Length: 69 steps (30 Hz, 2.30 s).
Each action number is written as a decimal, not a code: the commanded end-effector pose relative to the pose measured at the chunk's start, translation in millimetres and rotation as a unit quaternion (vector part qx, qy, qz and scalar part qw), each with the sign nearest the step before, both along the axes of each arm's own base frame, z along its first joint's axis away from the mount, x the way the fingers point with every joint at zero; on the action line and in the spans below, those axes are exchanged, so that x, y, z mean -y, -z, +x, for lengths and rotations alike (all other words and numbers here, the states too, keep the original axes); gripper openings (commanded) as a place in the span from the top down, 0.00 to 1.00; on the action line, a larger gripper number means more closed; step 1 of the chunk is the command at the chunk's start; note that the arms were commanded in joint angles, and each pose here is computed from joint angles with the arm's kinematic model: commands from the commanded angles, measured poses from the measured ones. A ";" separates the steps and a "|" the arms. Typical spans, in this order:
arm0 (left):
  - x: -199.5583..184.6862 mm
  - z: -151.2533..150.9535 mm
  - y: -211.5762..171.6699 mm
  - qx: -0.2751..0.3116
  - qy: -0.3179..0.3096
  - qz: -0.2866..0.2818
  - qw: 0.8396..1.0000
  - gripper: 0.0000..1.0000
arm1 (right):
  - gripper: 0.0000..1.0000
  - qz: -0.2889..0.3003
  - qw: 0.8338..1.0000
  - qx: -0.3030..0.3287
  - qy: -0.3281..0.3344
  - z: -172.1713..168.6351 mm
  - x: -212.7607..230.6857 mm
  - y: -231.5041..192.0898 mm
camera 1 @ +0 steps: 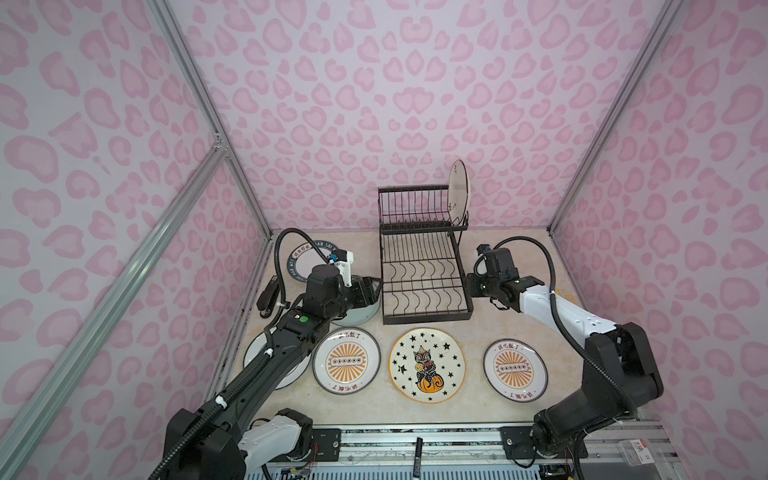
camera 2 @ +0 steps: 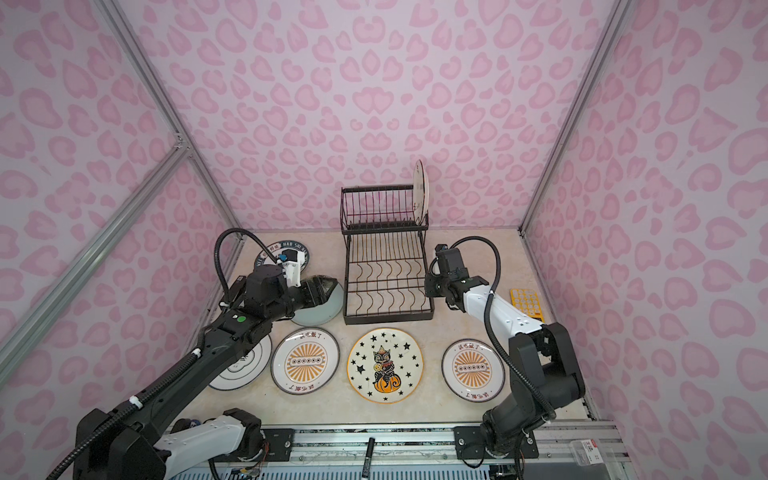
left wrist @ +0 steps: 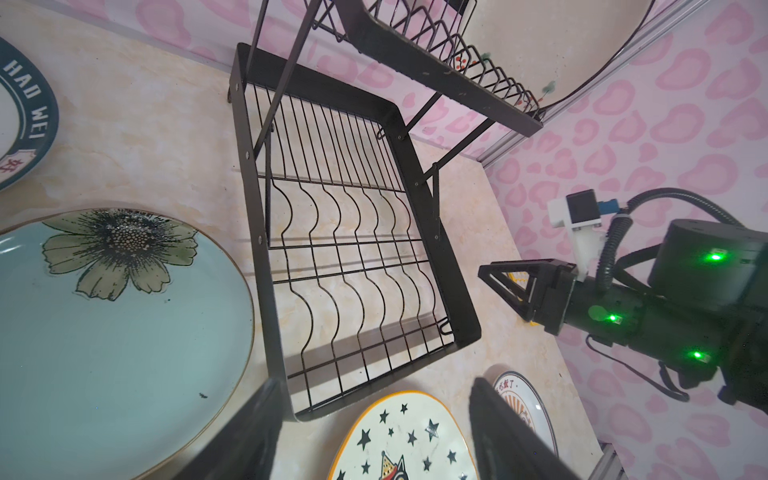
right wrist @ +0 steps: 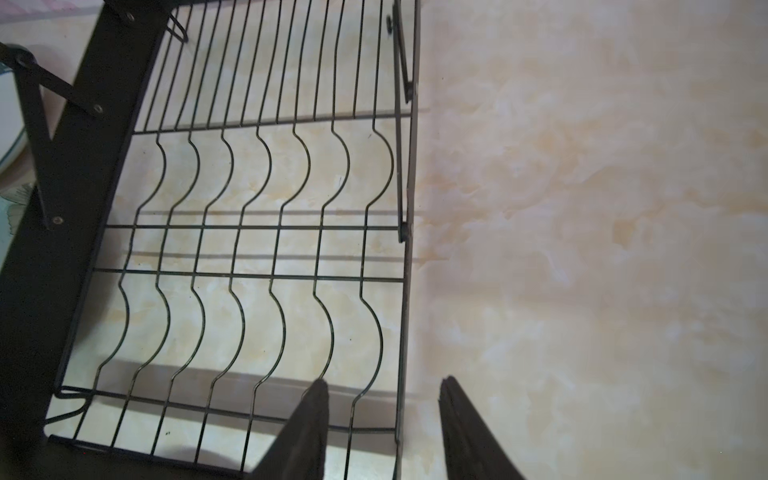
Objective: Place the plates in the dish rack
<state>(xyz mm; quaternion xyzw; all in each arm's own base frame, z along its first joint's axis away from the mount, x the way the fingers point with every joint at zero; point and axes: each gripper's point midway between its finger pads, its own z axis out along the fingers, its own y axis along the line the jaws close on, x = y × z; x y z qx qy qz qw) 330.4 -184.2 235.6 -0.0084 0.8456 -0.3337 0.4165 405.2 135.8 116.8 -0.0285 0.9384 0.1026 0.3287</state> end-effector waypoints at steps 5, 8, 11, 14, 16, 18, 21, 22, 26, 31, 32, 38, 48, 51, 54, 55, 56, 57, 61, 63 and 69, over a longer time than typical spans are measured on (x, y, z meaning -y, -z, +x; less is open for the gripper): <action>-7.8 -5.5 -0.2 0.004 -0.011 0.009 1.000 0.27 | 0.65 -0.015 0.999 -0.036 0.005 -5.5 -0.8 29.8; -8.9 -6.4 0.4 0.004 -0.013 0.011 1.000 0.27 | 0.80 -0.021 0.999 -0.044 0.005 -7.5 0.2 36.9; -9.1 -6.6 2.0 0.002 -0.013 0.012 1.000 0.27 | 0.82 -0.024 0.999 -0.049 0.002 -9.2 -0.7 40.0; -9.1 -6.7 2.0 0.002 -0.013 0.011 1.000 0.27 | 0.87 -0.028 0.998 -0.052 0.003 -10.8 0.7 42.4; -9.3 -7.2 2.7 0.002 -0.013 0.012 1.000 0.27 | 0.91 -0.030 0.998 -0.053 0.001 -11.8 0.6 43.5; -9.9 -7.7 2.2 0.003 -0.014 0.012 1.000 0.27 | 0.93 -0.034 0.998 -0.055 -0.004 -12.8 1.1 44.8; -10.3 -8.8 2.1 0.003 -0.014 0.012 1.000 0.27 | 0.98 -0.041 0.997 -0.057 -0.021 -13.5 0.8 45.3; -10.9 -8.7 2.8 0.002 -0.015 0.013 1.000 0.27 | 1.00 -0.042 0.997 -0.059 -0.028 -14.0 0.6 46.6; -10.9 -9.0 2.2 0.003 -0.015 0.012 1.000 0.27 | 1.00 -0.042 0.996 -0.062 -0.042 -13.9 2.3 47.0; -11.0 -10.1 1.3 0.004 -0.015 0.011 1.000 0.27 | 1.00 -0.038 0.996 -0.063 -0.051 -13.6 8.1 45.4; -11.2 -10.3 0.8 0.004 -0.015 0.010 1.000 0.27 | 1.00 -0.036 0.996 -0.063 -0.055 -13.5 8.9 44.9; -11.0 -10.7 0.1 0.005 -0.015 0.009 1.000 0.27 | 1.00 -0.028 0.994 -0.070 -0.077 -14.8 13.2 45.7; -11.0 -10.3 1.1 0.004 -0.015 0.010 1.000 0.27 | 1.00 -0.042 0.992 -0.077 -0.086 -11.9 29.7 45.9; -9.8 -9.6 2.6 0.002 -0.013 0.009 1.000 0.27 | 1.00 -0.042 0.992 -0.075 -0.096 -8.7 31.2 44.0; -9.4 -9.7 2.1 0.002 -0.012 0.008 1.000 0.27 | 1.00 -0.041 0.989 -0.076 -0.118 -9.4 29.6 44.0; -9.6 -9.6 2.0 0.003 -0.012 0.009 1.000 0.27 | 1.00 -0.042 0.988 -0.078 -0.125 -10.6 28.8 44.5; -9.9 -9.4 2.3 0.003 -0.013 0.009 1.000 0.27 | 1.00 -0.043 0.987 -0.077 -0.133 -11.1 27.8 44.4; -10.0 -9.4 2.5 0.003 -0.013 0.009 1.000 0.27 | 1.00 -0.045 0.987 -0.076 -0.137 -11.6 28.2 44.8; -9.6 -9.3 2.3 0.003 -0.012 0.010 1.000 0.27 | 1.00 -0.044 0.984 -0.071 -0.158 -11.8 25.7 44.8; -9.2 -8.9 1.9 0.003 -0.011 0.010 1.000 0.27 | 1.00 -0.044 0.982 -0.065 -0.171 -9.3 22.8 43.4; -9.5 -8.3 0.0 0.005 -0.012 0.012 1.000 0.27 | 1.00 -0.038 0.977 -0.059 -0.204 0.4 13.5 40.7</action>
